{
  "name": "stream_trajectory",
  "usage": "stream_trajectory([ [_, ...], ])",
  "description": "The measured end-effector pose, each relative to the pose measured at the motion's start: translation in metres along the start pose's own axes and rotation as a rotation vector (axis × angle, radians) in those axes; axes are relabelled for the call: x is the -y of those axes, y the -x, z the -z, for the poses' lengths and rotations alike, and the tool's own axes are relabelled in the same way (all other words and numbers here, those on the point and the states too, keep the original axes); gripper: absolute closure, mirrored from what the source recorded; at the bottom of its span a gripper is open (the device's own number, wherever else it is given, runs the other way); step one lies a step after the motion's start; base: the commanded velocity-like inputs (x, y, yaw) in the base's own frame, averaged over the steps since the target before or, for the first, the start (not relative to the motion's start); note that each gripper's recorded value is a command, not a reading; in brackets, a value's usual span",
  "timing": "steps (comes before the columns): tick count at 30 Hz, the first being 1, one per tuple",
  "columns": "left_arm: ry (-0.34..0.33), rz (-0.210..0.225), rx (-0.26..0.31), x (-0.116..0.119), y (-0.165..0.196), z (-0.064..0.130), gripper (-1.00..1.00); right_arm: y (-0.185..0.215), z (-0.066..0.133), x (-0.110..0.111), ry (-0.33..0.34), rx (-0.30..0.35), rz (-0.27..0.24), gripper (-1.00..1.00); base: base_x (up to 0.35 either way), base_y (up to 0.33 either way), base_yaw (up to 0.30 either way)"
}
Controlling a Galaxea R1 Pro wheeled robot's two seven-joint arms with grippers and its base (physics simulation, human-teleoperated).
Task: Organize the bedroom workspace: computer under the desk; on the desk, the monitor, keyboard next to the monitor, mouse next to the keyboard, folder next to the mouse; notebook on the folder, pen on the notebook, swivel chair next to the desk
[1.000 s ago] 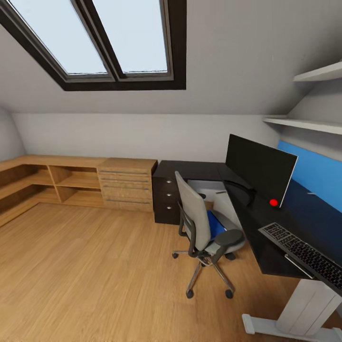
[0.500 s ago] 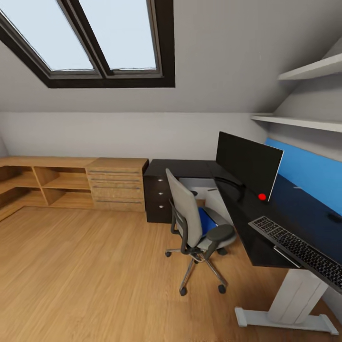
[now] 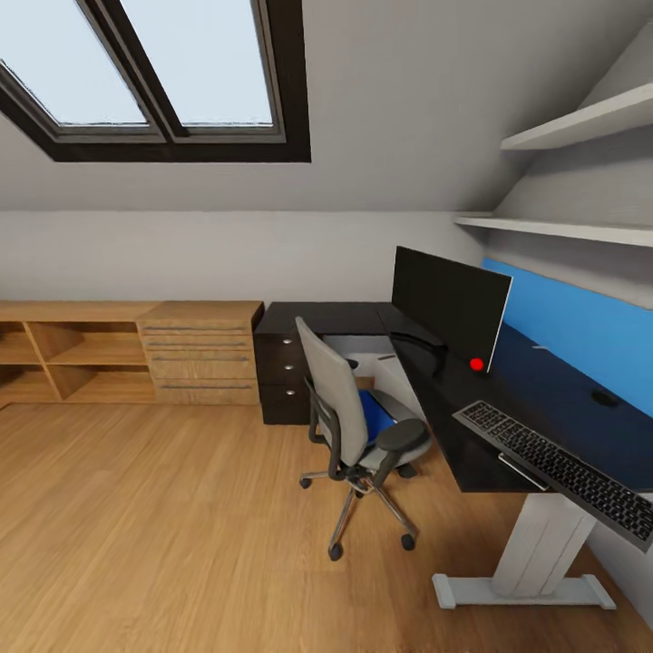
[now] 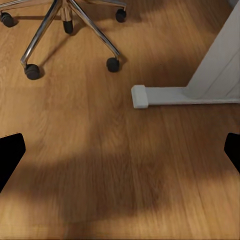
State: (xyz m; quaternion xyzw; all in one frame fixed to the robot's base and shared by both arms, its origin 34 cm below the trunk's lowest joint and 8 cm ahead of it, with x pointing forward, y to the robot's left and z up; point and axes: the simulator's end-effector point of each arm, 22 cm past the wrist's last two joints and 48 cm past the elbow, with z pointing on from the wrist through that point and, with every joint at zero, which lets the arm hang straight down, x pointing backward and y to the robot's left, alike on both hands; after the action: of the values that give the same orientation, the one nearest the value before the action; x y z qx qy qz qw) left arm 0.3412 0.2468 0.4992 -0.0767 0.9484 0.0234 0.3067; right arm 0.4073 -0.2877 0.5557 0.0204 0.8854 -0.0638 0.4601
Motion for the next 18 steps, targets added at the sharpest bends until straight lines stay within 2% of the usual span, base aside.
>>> stream_trajectory([
  [18, 0.000, -0.002, -0.006, 0.000, -0.021, -0.024, -1.00, -0.029, -0.015, -0.006, 0.003, -0.006, -0.002, -1.00, 0.000, 0.000, 0.000],
])
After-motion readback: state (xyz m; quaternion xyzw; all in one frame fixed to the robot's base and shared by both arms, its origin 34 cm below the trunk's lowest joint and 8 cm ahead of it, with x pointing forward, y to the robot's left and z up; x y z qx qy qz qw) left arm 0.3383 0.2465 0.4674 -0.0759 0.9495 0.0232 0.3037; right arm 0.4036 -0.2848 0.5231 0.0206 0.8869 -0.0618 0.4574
